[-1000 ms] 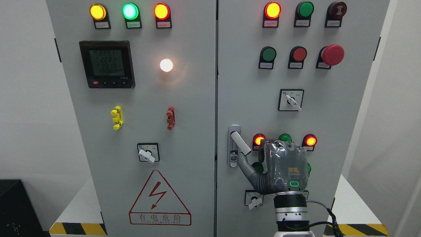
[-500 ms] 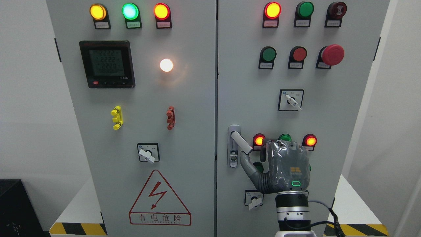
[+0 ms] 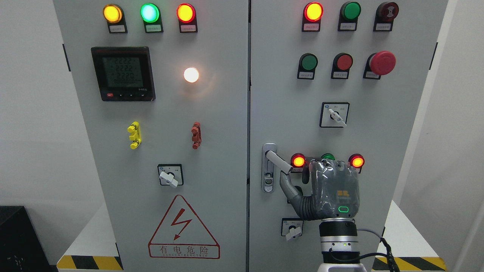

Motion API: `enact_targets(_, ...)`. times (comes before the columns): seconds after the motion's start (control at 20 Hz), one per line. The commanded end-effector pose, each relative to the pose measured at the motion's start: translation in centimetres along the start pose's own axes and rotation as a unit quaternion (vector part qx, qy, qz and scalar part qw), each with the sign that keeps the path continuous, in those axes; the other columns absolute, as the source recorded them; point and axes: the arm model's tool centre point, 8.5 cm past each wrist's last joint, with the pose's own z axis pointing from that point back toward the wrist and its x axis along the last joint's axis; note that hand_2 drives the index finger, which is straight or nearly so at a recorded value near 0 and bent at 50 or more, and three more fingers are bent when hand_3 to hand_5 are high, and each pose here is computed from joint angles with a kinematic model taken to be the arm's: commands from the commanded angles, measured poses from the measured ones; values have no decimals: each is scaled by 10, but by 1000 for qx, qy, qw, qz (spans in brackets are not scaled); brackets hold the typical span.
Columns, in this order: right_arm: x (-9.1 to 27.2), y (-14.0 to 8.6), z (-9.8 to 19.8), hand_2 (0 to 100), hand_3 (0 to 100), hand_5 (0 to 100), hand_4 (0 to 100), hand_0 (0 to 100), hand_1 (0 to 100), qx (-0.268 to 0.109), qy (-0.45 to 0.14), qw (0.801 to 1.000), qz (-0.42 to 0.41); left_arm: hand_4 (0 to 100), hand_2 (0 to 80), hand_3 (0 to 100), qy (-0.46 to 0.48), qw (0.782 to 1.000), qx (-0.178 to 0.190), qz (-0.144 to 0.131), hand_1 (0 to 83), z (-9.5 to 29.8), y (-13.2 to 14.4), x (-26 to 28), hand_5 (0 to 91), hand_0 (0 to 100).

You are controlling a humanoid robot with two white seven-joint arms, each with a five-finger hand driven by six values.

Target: Release door handle

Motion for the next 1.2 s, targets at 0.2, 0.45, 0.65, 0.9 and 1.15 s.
enact_targets(0.2, -5, -3, -3, 841, 1000, 945, 1000, 408, 349, -5, 7, 1000, 2, 13, 22, 87, -9, 1000, -1, -11, 0, -1, -1, 7, 0, 0)
enact_targets(0.45, -4, -9, -7, 840, 1000, 944, 1000, 412, 348, -14, 5, 1000, 1, 12, 23, 90, -9, 1000, -1, -11, 0, -1, -1, 7, 0, 0)
enact_targets(0.65, -4, -10, -8, 841, 1000, 944, 1000, 414, 346, -16, 6, 1000, 1, 12, 23, 90, -9, 1000, -1, -11, 0, -1, -1, 7, 0, 0)
enact_targets(0.9, -4, -11, -9, 839, 1000, 944, 1000, 416, 344, -18, 5, 1000, 1, 12, 22, 92, -9, 1000, -1, -11, 0, -1, -1, 7, 0, 0)
enact_targets(1.15, -3, -11, -7, 838, 1000, 945, 1000, 418, 343, -17, 3, 1000, 0, 12, 22, 93, -9, 1000, -1, -11, 0, -1, -1, 7, 0, 0)
